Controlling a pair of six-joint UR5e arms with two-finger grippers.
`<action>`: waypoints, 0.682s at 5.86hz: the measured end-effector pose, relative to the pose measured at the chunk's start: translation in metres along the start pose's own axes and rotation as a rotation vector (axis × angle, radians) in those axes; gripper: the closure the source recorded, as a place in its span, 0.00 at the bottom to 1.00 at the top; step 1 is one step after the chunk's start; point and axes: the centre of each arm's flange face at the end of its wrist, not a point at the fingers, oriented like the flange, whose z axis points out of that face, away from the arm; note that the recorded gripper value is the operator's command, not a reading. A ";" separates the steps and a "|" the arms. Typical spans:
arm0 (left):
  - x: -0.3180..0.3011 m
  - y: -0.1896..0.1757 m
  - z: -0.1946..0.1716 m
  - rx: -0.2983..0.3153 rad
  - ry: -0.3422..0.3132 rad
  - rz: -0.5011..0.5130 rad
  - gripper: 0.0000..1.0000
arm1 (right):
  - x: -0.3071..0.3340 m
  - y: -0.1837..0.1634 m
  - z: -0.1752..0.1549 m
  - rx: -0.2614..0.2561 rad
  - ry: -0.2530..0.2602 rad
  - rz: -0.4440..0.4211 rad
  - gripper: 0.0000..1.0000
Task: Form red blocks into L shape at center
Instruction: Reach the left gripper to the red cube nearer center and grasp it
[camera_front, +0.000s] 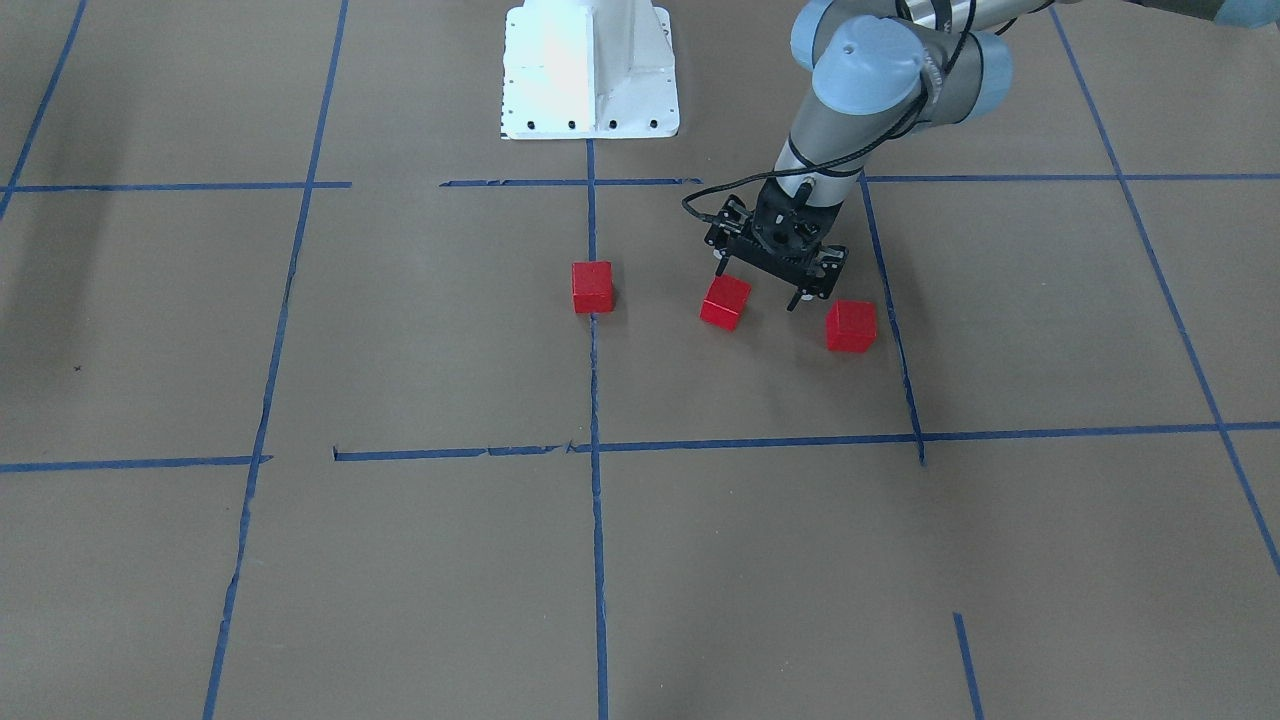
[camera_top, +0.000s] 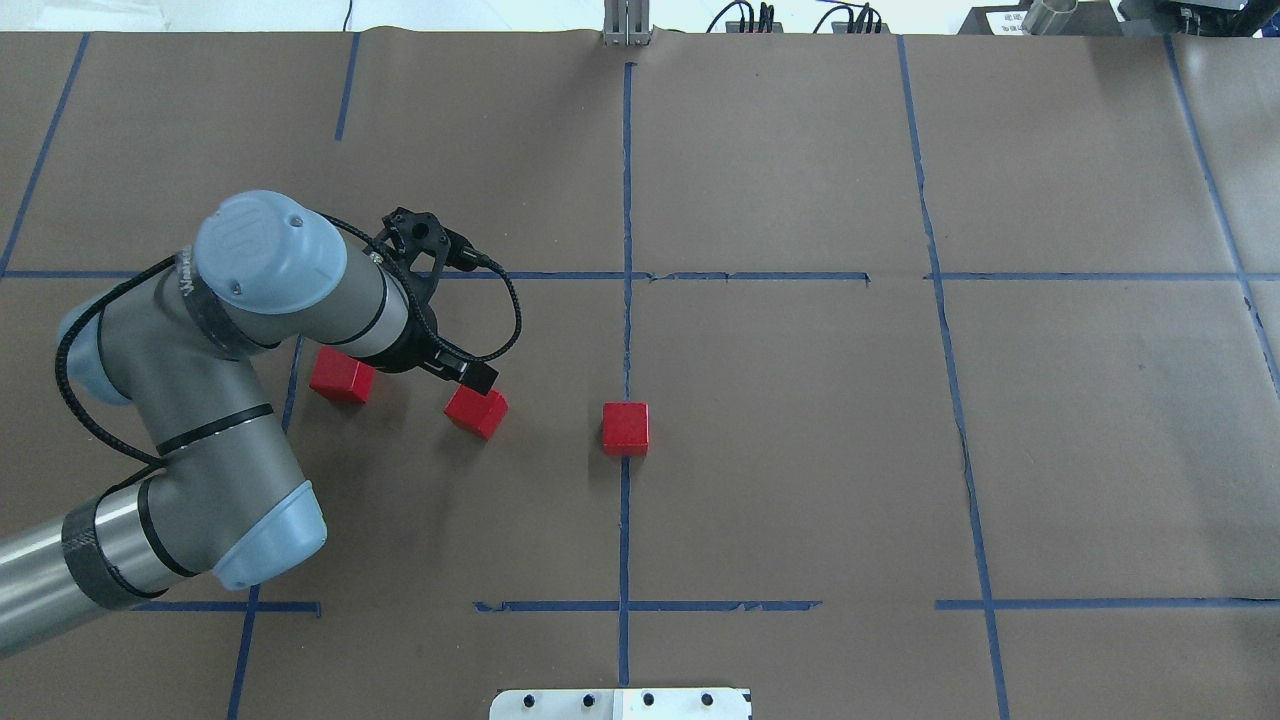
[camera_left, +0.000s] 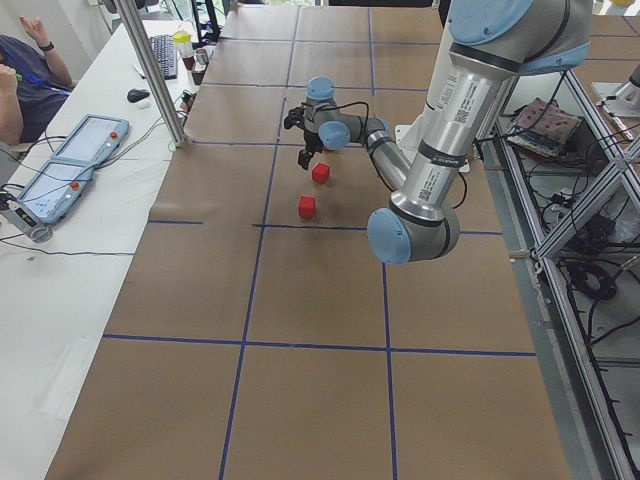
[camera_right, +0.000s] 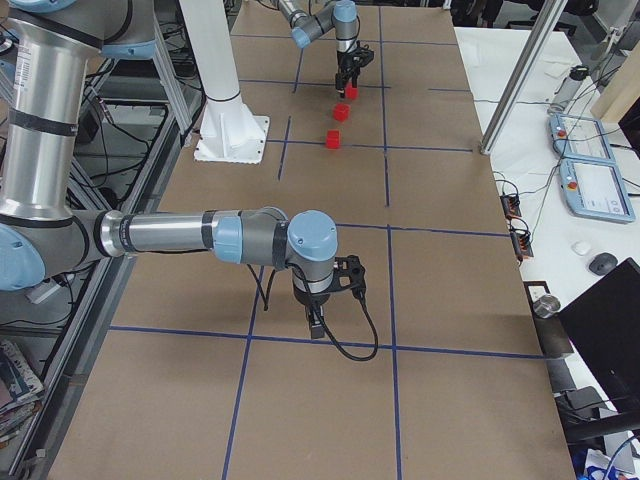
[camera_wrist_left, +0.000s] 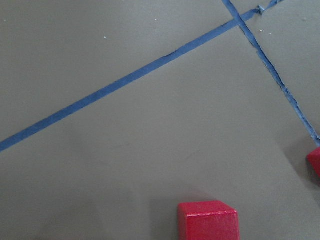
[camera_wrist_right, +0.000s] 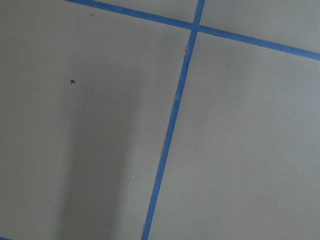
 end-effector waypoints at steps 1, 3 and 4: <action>0.008 0.002 0.011 -0.003 -0.016 -0.051 0.00 | 0.000 0.000 0.000 0.000 -0.001 0.000 0.00; 0.019 0.013 0.032 -0.022 -0.035 -0.067 0.00 | 0.000 0.000 0.000 0.000 -0.001 0.000 0.00; 0.022 0.014 0.040 -0.028 -0.047 -0.067 0.00 | 0.000 0.000 0.000 0.000 -0.001 0.000 0.00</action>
